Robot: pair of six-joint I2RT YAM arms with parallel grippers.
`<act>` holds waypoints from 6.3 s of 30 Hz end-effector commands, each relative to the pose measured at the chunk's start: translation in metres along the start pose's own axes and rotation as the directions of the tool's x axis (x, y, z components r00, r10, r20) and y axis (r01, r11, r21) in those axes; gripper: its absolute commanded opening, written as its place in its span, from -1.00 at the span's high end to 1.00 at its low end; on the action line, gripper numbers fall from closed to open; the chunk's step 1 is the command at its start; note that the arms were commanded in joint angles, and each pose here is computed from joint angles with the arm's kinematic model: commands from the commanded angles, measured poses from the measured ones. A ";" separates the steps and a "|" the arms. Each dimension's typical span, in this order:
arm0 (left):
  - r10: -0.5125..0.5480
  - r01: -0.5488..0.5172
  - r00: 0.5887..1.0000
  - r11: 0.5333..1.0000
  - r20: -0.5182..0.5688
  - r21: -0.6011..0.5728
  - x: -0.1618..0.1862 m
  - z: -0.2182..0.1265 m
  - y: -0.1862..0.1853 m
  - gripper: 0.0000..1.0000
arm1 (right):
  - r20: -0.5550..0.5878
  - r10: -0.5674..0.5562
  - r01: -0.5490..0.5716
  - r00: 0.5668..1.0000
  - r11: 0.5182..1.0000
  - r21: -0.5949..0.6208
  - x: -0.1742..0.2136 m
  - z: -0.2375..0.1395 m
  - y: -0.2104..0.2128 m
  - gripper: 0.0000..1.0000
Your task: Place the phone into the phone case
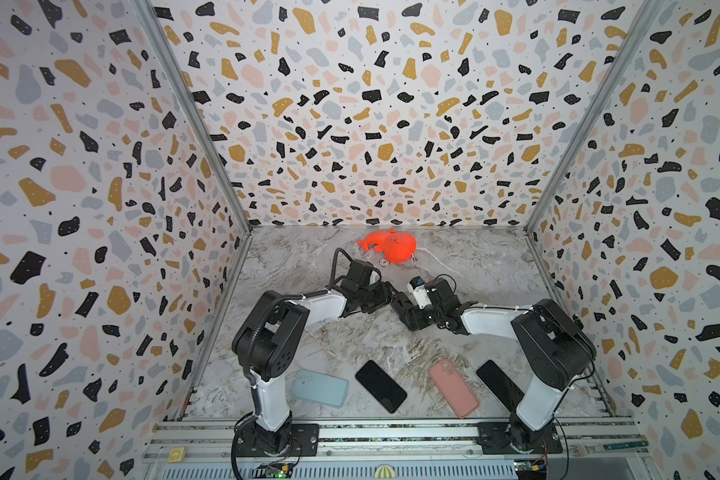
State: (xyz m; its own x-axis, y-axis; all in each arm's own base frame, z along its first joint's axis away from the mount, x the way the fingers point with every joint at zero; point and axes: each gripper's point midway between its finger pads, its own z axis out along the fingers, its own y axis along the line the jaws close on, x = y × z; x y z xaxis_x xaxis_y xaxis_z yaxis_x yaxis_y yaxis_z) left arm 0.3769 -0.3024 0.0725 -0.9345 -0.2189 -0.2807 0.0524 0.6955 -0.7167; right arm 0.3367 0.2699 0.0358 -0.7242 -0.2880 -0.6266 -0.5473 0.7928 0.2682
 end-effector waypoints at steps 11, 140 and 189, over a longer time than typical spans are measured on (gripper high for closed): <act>0.002 -0.001 1.000 1.000 -0.015 0.022 -0.004 0.014 -0.004 -0.24 | 0.029 0.055 -0.053 0.998 0.997 -0.059 -0.005 -0.016 0.003 -0.21; -0.389 0.252 0.919 0.702 0.063 0.667 -0.026 -0.064 -0.115 1.00 | 0.141 0.900 -0.534 0.412 0.364 -0.763 -0.042 -0.163 0.006 0.64; -0.373 0.236 0.925 0.711 0.070 0.663 -0.018 -0.065 -0.120 1.00 | 0.136 0.895 -0.492 0.424 0.354 -0.796 -0.061 -0.171 0.015 0.66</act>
State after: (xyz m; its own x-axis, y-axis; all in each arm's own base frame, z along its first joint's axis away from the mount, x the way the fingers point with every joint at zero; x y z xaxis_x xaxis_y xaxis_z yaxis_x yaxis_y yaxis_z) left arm 0.3693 -0.3334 0.1657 -0.8497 -0.5265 0.0287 -0.0607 0.0437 -0.9972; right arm 0.2988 0.2022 0.1726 -0.7397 0.6688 -0.0747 -0.0714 0.0323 0.9969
